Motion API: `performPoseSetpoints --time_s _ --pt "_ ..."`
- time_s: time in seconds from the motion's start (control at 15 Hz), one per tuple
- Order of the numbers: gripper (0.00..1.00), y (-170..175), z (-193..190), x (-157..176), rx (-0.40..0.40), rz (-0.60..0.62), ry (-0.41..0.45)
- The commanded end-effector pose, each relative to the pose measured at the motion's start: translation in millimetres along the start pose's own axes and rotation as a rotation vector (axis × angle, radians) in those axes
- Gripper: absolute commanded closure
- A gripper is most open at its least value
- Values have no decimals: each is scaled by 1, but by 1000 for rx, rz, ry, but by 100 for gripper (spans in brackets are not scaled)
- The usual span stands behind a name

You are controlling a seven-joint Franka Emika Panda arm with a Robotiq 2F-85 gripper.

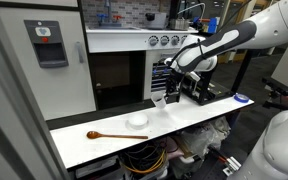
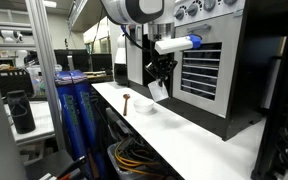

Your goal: Lift the white cup and empty its contents into the bowl

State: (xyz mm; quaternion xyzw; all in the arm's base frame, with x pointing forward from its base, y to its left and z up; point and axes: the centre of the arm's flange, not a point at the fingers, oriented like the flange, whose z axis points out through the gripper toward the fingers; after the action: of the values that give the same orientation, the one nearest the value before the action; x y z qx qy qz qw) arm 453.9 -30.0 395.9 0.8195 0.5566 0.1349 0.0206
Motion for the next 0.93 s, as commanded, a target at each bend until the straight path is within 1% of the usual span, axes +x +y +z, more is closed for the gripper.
performPoseSetpoints --time_s 0.0,0.07,0.13,0.53,0.67,0.87 --pt "91 0 0 0 0 0 0" --pt "91 0 0 0 0 0 0" --pt "98 0 0 0 0 0 0" --pt "98 -3 -6 12 21 -102 -123" --pt "98 -2 -7 20 12 -137 -162" --pt "98 4 -11 34 -8 -187 -199"
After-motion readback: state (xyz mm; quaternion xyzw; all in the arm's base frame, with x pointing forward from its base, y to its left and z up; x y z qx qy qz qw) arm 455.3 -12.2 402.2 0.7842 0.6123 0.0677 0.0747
